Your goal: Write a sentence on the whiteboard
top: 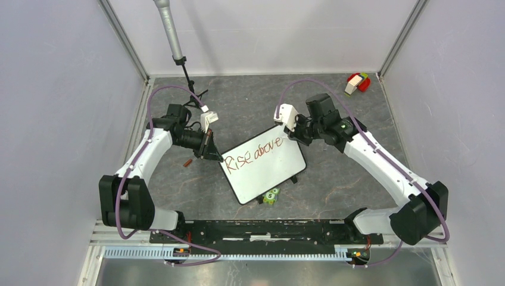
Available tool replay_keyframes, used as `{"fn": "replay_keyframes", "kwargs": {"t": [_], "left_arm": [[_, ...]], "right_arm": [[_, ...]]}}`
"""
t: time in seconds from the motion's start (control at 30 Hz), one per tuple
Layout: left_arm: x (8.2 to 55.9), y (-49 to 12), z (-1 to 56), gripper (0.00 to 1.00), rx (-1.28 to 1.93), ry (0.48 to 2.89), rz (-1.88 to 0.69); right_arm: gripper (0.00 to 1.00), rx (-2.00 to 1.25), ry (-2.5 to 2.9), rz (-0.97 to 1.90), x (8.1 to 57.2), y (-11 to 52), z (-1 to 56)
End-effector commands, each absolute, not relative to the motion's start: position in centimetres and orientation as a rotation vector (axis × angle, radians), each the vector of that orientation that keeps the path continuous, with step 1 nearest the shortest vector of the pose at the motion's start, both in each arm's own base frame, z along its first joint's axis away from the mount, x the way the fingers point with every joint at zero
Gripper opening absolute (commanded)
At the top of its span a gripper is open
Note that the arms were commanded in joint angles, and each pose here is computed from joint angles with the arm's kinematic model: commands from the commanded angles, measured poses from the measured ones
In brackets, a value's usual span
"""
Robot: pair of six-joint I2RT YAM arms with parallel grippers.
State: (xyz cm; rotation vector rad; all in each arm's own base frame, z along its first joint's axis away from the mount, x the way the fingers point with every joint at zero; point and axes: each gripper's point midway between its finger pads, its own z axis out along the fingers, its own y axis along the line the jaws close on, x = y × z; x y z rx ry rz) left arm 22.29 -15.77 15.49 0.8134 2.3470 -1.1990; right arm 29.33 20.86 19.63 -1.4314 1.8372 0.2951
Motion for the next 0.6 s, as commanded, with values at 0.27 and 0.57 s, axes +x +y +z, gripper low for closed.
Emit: {"fn": "replay_keyframes", "kwargs": {"t": [0.27, 0.57], "left_arm": [[23.2, -15.9, 17.8, 0.45, 0.844, 2.264, -1.134], [22.1, -15.9, 17.2, 0.59, 0.836, 2.273, -1.16]], "right_arm": [[0.0, -1.489, 1.679, 0.525, 24.3, 24.1, 23.5], [0.0, -1.536, 1.625, 0.657, 19.1, 27.5, 19.5]]}}
